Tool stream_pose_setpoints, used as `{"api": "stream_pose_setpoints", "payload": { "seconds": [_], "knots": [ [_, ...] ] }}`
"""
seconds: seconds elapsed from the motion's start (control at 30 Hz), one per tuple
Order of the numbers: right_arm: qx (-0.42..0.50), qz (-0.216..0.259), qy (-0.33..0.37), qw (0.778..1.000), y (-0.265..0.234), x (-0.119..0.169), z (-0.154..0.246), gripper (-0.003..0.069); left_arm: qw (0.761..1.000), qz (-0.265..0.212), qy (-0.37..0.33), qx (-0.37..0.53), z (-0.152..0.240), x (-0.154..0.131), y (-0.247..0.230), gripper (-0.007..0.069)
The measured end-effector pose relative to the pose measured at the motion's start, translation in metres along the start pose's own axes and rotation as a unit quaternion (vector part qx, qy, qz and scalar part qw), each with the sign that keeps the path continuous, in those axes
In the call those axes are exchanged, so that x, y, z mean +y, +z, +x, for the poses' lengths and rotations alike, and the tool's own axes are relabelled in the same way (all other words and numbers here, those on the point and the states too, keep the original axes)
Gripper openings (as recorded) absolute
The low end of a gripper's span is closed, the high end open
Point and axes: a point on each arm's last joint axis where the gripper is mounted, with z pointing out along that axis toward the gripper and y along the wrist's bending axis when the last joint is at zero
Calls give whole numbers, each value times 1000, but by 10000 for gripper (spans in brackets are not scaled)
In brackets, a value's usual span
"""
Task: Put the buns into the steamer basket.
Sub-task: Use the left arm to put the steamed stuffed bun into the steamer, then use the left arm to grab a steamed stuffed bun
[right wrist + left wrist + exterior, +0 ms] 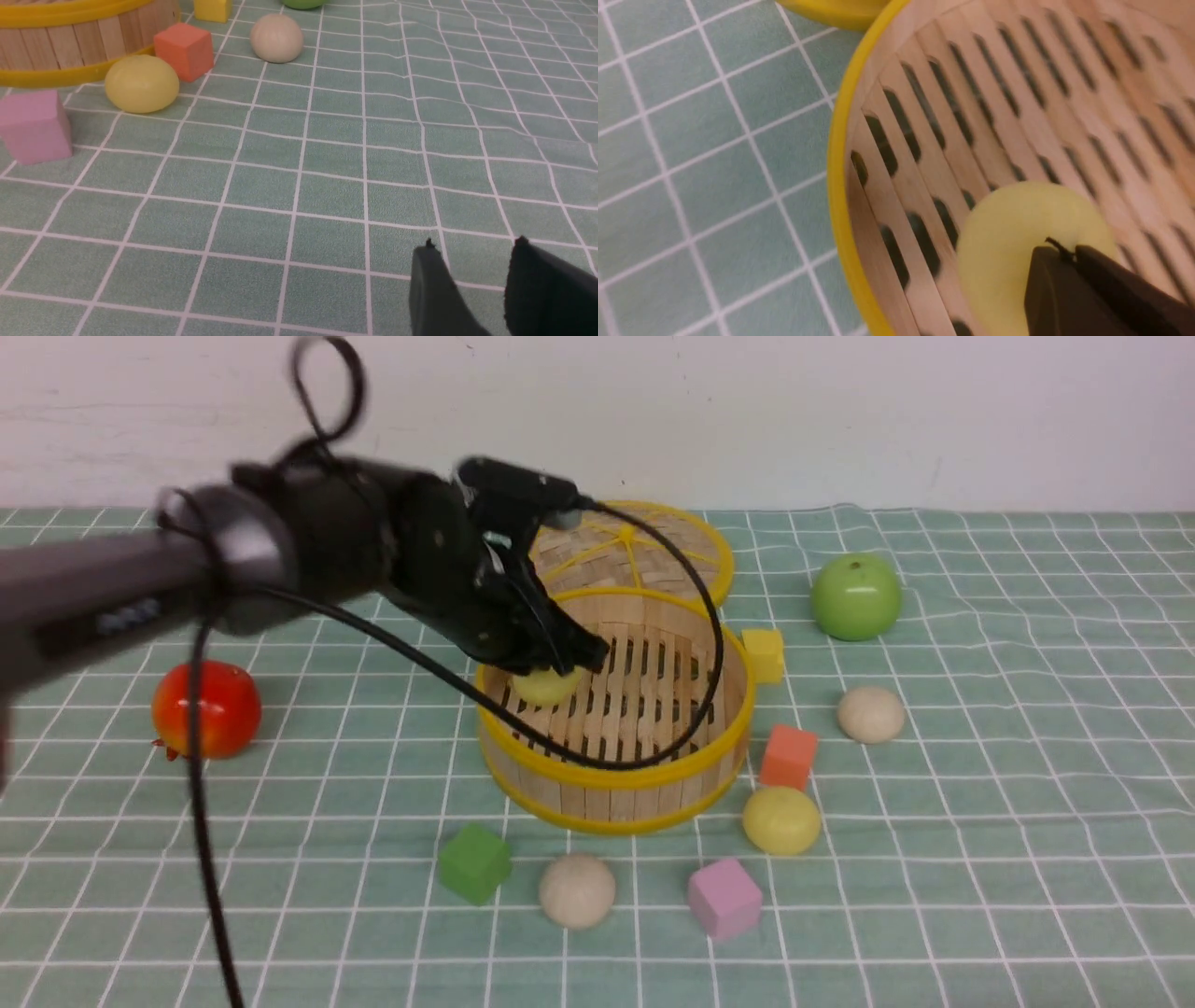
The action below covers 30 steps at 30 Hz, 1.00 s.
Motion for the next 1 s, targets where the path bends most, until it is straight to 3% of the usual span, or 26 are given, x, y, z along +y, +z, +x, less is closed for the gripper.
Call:
{"api": "stream_pose_setpoints", "payload": {
  "seconds": [0.1, 0.23, 0.3, 0.47, 0.57, 0.67, 0.7, 0.87, 1.0],
  "knots": [
    [0, 0, 0, 1000, 0, 0, 0, 240, 1000, -5, 0, 11, 9, 3, 18, 65],
    [0, 0, 0, 1000, 0, 0, 0, 240, 1000, -10, -19, 15, 10, 4, 19, 227],
    [0, 0, 0, 1000, 0, 0, 0, 240, 999, -12, -32, 2, 4, 4, 8, 321],
    [0, 0, 0, 1000, 0, 0, 0, 240, 999, -11, -41, -33, -19, 4, -47, 412],
    [0, 0, 0, 1000, 0, 0, 0, 240, 998, -1, -55, -21, -24, 1, -81, 391],
    [0, 0, 0, 1000, 0, 0, 0, 240, 998, 21, -63, 22, -12, -10, -110, 278],
    [0, 0, 0, 1000, 0, 0, 0, 240, 997, 34, -47, 56, 2, -21, -115, 196],
    [0, 0, 0, 1000, 0, 0, 0, 240, 982, 80, 23, 170, 61, -76, -91, 13],
    [0, 0, 0, 1000, 0, 0, 0, 240, 978, 89, 34, 185, 70, -90, -77, 16]
  ]
}}
